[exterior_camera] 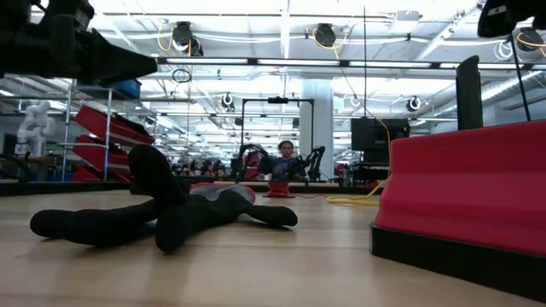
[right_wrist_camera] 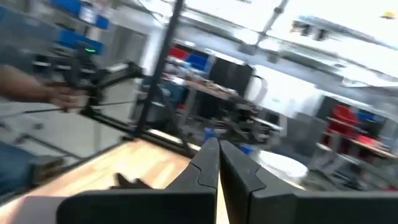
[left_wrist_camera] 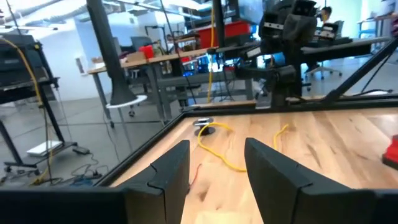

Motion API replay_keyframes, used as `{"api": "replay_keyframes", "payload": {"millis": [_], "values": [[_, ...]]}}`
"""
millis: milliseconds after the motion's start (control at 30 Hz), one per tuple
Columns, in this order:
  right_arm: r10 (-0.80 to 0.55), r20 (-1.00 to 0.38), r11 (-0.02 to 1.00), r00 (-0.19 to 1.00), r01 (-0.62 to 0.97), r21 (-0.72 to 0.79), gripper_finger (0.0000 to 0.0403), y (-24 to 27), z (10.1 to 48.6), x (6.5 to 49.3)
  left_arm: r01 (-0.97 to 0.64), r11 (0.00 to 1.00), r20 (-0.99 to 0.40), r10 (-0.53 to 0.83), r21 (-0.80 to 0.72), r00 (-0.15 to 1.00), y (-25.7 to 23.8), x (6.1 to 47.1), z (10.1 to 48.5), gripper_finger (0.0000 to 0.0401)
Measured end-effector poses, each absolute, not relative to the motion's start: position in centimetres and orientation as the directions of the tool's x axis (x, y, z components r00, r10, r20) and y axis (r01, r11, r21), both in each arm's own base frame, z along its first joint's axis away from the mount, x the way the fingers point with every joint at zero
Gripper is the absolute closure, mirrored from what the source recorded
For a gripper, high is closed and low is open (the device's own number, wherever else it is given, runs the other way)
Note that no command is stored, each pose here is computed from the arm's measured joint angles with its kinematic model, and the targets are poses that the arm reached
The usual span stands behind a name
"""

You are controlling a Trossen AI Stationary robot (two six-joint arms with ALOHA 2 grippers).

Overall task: Coil cords
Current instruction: Return to Home Position

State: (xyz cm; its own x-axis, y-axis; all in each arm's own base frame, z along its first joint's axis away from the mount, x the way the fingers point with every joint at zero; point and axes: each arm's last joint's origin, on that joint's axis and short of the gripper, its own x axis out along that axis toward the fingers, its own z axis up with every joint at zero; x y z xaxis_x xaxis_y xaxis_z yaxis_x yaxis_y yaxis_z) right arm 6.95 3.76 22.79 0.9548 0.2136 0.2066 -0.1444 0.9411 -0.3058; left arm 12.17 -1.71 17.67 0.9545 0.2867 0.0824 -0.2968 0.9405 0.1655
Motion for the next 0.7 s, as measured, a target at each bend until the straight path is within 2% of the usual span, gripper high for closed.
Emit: {"api": "replay_keyframes", "payload": {"millis": [333,700], "values": [[-0.051,0.153,0.944,0.987,0.098,-0.314,0.0403,2.6,21.2,7.9,-0.341,0.923,0.074,0.333,0.179,0.940,-0.8,12.3,17.6,0.0239],[-0.338,0.134,0.873,0.932,0.363,-0.324,0.0403,0.5,21.0,8.3,-0.409,0.893,0.074,0.403,0.187,0.912,1.0,12.4,17.5,0.0239]]}}
